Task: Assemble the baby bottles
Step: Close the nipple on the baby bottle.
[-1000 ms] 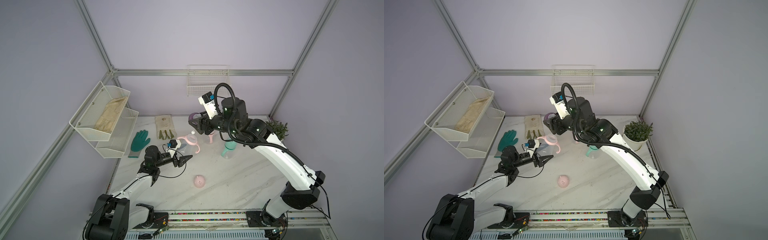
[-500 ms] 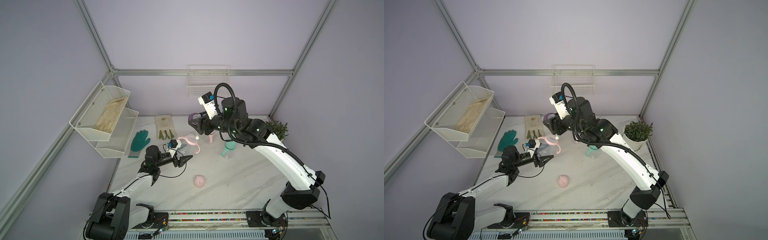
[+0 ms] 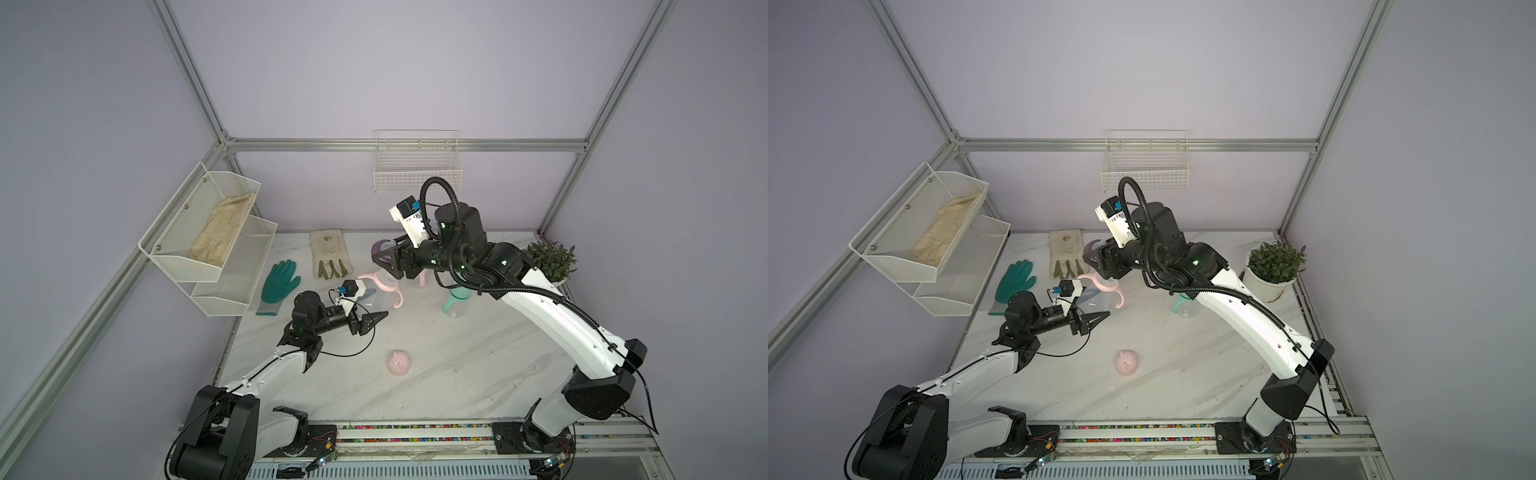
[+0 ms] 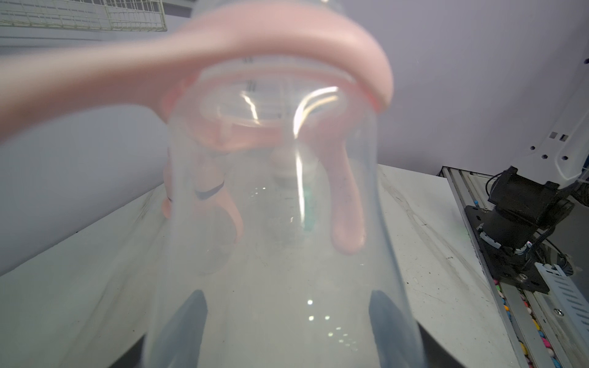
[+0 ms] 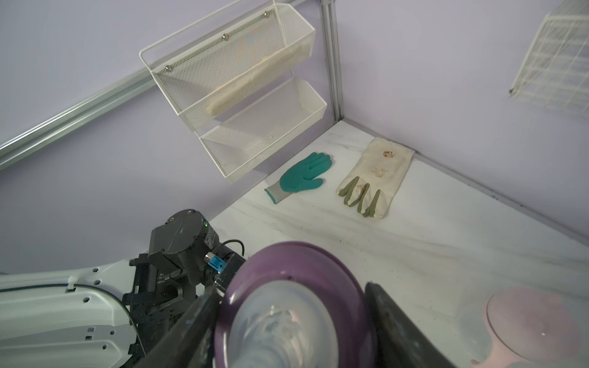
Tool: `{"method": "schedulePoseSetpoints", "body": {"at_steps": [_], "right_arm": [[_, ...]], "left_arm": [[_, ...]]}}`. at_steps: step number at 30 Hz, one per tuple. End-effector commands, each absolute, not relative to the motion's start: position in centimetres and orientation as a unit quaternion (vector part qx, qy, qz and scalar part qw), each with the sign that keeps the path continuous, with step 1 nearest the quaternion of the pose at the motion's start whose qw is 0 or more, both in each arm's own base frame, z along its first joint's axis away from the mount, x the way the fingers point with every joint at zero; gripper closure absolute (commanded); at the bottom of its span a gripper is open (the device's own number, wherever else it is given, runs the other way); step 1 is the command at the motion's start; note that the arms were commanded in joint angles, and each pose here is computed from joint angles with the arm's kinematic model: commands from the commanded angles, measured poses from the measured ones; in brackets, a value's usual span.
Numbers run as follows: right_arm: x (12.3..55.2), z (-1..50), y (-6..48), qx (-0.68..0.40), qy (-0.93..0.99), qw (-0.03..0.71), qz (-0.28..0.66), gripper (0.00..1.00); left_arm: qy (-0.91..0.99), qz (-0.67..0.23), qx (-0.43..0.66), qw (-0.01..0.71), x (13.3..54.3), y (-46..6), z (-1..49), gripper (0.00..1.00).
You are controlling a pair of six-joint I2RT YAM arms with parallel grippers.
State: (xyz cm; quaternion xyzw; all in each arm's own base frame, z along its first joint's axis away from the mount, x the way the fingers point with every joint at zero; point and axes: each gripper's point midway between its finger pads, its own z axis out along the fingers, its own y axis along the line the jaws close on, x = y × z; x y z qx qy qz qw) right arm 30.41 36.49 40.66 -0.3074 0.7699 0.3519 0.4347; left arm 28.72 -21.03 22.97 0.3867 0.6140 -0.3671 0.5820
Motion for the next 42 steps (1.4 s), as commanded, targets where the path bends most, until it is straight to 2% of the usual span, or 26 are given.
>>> {"method": "schedulePoseSetpoints", "body": {"at_steps": [1, 9, 18, 42], "right_arm": [[30.1, 41.0, 35.6, -0.293, 0.767, 0.411, 0.397, 0.59], [29.5, 39.7, 33.4, -0.290, 0.767, 0.353, 0.451, 0.59], [28.7, 38.2, 34.3, -0.301, 0.757, 0.311, 0.489, 0.59], [29.5, 35.2, 34.8, -0.294, 0.768, 0.294, 0.488, 0.59]], "left_arm": [[0.544, -0.346, 0.405, 0.648, 28.6, -21.8, 28.9, 1.00], [0.523, -0.340, 0.404, 0.669, 28.1, -22.1, 30.0, 1.00], [0.519, -0.339, 0.405, 0.672, 28.0, -22.4, 30.3, 1.00], [0.500, -0.342, 0.415, 0.679, 27.5, -22.8, 31.7, 1.00]]}}
